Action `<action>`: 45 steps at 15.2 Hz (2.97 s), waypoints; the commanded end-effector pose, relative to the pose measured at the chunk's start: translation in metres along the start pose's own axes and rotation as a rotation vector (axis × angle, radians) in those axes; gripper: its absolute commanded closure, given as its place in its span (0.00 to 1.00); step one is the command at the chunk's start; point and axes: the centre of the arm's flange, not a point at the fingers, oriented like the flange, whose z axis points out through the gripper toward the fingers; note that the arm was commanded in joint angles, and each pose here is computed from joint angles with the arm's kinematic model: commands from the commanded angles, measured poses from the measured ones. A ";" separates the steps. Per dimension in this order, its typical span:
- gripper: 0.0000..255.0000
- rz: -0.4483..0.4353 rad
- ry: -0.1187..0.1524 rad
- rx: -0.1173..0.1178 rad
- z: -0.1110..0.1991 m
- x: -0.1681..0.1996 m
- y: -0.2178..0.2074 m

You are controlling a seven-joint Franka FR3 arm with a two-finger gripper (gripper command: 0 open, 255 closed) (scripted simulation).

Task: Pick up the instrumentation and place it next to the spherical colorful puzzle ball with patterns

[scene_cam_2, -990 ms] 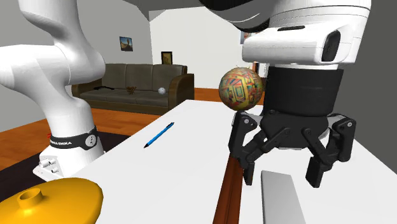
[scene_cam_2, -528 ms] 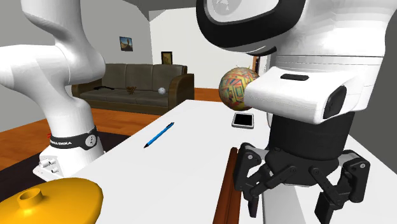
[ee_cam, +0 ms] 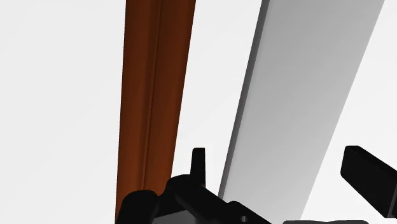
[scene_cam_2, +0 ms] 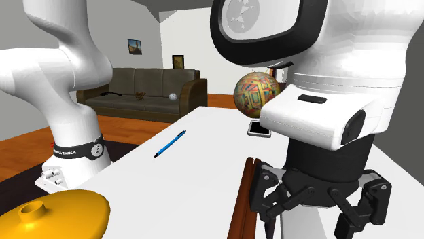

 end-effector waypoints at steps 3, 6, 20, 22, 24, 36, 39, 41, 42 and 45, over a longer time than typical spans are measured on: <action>1.00 0.000 0.000 0.000 0.000 0.000 0.000; 1.00 0.000 0.000 0.000 0.000 0.000 0.000; 1.00 0.000 0.000 0.000 -0.042 0.000 0.001; 1.00 0.000 0.000 0.000 -0.053 0.000 0.001; 1.00 0.000 0.000 0.000 -0.063 0.001 0.001; 1.00 0.000 0.000 0.000 -0.127 0.001 0.002; 1.00 0.000 0.000 0.000 -0.143 0.001 0.003; 1.00 0.000 0.000 0.000 -0.153 0.001 0.003; 1.00 0.000 0.000 0.000 -0.158 0.001 0.003; 1.00 0.000 0.000 0.000 -0.174 0.002 0.003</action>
